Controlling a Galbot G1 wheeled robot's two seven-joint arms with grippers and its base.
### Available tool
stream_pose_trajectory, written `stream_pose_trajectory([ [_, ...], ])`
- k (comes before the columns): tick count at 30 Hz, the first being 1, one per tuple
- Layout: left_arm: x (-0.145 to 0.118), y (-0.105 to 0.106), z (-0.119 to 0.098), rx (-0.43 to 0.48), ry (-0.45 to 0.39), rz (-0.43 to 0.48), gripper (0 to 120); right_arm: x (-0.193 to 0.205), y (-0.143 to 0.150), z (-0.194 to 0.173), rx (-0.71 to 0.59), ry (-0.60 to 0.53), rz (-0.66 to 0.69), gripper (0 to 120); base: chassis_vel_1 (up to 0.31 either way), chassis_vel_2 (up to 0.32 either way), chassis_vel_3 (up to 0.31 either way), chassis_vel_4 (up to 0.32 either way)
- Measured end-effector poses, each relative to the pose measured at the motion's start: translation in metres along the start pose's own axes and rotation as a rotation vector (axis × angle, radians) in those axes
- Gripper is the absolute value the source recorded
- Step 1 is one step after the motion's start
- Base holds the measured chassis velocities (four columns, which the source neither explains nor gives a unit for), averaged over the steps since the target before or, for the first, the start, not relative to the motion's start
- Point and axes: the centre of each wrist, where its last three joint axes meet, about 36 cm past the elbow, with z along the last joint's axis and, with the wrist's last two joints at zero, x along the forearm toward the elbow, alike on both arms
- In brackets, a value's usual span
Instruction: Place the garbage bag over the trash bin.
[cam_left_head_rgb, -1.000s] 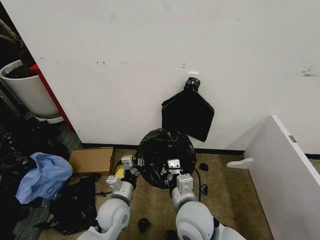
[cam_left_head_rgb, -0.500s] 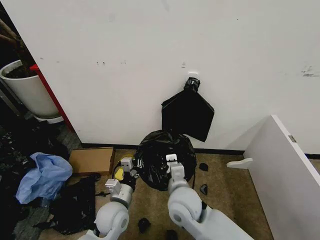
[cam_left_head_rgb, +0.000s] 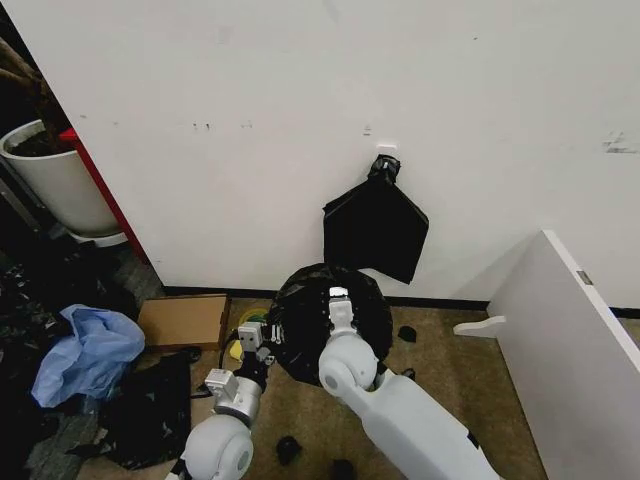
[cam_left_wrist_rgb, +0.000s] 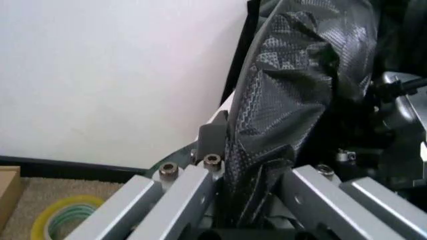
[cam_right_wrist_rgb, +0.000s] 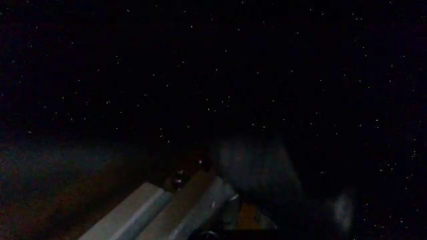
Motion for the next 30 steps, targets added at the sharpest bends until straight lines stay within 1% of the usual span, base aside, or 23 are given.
stream_pose_trajectory([
  [4, -0.003, 0.000, 0.000, 0.000, -0.004, -0.003, 1, 0.016, -0.004, 0.002, -0.004, -0.019, -0.016, 0, 0.000, 0.000, 0.000, 0.000],
  [6, -0.005, 0.002, 0.002, 0.000, -0.002, -0.008, 1, 0.030, -0.008, 0.003, -0.004, -0.038, -0.039, 0, 0.000, 0.000, 0.000, 0.000],
  [10, -0.009, 0.004, 0.007, 0.001, 0.006, -0.016, 1, 0.058, -0.017, 0.010, -0.002, -0.067, -0.120, 0, 0.000, 0.000, 0.000, 0.000],
  [13, -0.009, 0.003, 0.008, 0.002, 0.006, -0.011, 1, 0.059, -0.016, 0.010, -0.004, -0.062, -0.130, 0, 0.000, 0.000, 0.000, 0.000],
  [14, -0.008, 0.003, 0.008, 0.003, 0.005, -0.009, 1, 0.056, -0.014, 0.009, -0.004, -0.056, -0.130, 0, 0.000, 0.000, 0.000, 0.000],
  [18, 0.000, 0.004, 0.006, 0.003, -0.009, 0.001, 1, 0.020, 0.001, -0.007, -0.013, -0.038, -0.081, 0, 0.000, 0.000, 0.000, 0.000],
  [21, 0.004, 0.003, 0.005, 0.007, -0.015, 0.003, 1, 0.008, 0.009, -0.014, -0.006, -0.033, -0.054, 0, 0.000, 0.000, 0.000, 0.000],
  [25, 0.011, -0.001, 0.001, 0.014, -0.020, 0.007, 1, -0.015, 0.017, -0.012, 0.038, -0.035, 0.014, 0, 0.000, 0.000, 0.000, 0.000],
  [30, 0.020, -0.005, 0.000, 0.009, -0.018, 0.014, 1, -0.032, 0.014, -0.002, 0.092, -0.044, 0.078, 0, 0.000, 0.000, 0.000, 0.000],
])
